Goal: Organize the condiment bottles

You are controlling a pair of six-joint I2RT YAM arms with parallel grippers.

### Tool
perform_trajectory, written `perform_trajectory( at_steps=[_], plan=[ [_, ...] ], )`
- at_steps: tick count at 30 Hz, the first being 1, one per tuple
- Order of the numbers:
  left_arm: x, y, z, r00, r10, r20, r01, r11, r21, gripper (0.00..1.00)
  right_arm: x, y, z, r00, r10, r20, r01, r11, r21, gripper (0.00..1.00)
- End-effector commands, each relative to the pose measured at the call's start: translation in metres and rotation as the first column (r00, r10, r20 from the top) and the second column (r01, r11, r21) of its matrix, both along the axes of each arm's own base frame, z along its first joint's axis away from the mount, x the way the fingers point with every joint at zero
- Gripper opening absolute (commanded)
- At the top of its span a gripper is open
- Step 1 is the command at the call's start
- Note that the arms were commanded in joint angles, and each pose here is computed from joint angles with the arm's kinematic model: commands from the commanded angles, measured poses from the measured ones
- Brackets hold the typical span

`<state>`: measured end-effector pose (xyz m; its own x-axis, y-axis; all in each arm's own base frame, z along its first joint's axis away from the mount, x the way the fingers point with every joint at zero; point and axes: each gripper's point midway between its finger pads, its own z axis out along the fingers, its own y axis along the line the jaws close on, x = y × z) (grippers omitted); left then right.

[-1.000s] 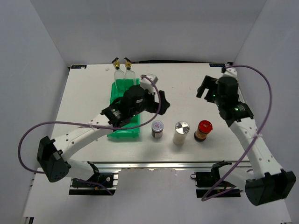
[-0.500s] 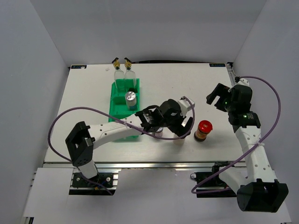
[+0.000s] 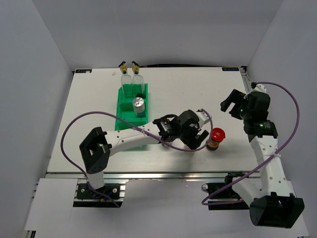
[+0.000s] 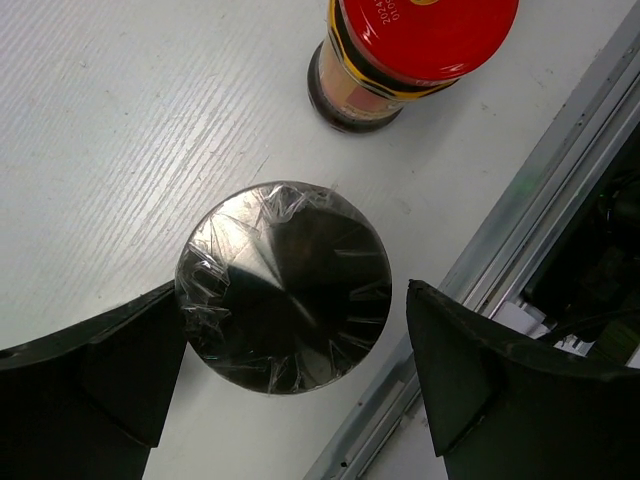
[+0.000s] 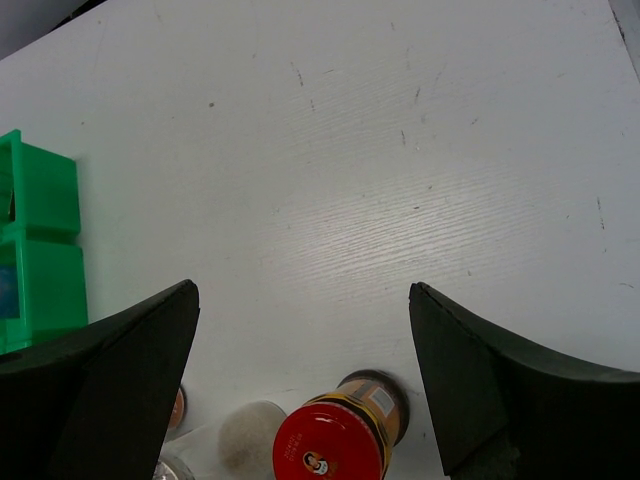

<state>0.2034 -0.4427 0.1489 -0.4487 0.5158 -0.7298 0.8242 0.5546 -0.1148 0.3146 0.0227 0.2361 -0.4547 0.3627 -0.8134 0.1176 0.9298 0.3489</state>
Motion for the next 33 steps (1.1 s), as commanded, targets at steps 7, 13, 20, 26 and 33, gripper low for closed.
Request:
perform_trajectory(
  at_steps=[7,13,20,26,33],
  plan=[
    [0.005,-0.007,0.019,0.997,0.008,0.074,-0.008,1.000,0.010,0.66,0.002,-0.003,0.005,0.999,0.002,0.037,-0.001,1.000,-0.016,0.89],
    [0.003,-0.015,0.033,0.995,-0.009,0.097,0.012,1.000,-0.022,0.37,0.003,-0.004,0.003,0.999,0.001,0.034,0.000,1.000,-0.017,0.89],
    [0.042,-0.002,0.108,0.942,0.206,0.264,-0.174,0.975,-0.136,0.00,0.003,-0.003,0.004,0.999,0.007,0.043,-0.006,1.000,-0.016,0.89],
    [0.069,0.034,0.172,0.832,0.413,0.370,-0.329,0.905,-0.270,0.00,0.004,-0.001,0.004,0.999,0.019,0.040,-0.018,1.000,-0.012,0.89],
    [0.126,0.134,0.218,0.655,0.684,0.321,-0.547,0.722,-0.423,0.00,0.005,-0.001,0.002,0.999,0.017,0.039,-0.016,1.000,-0.011,0.89]
  ],
)
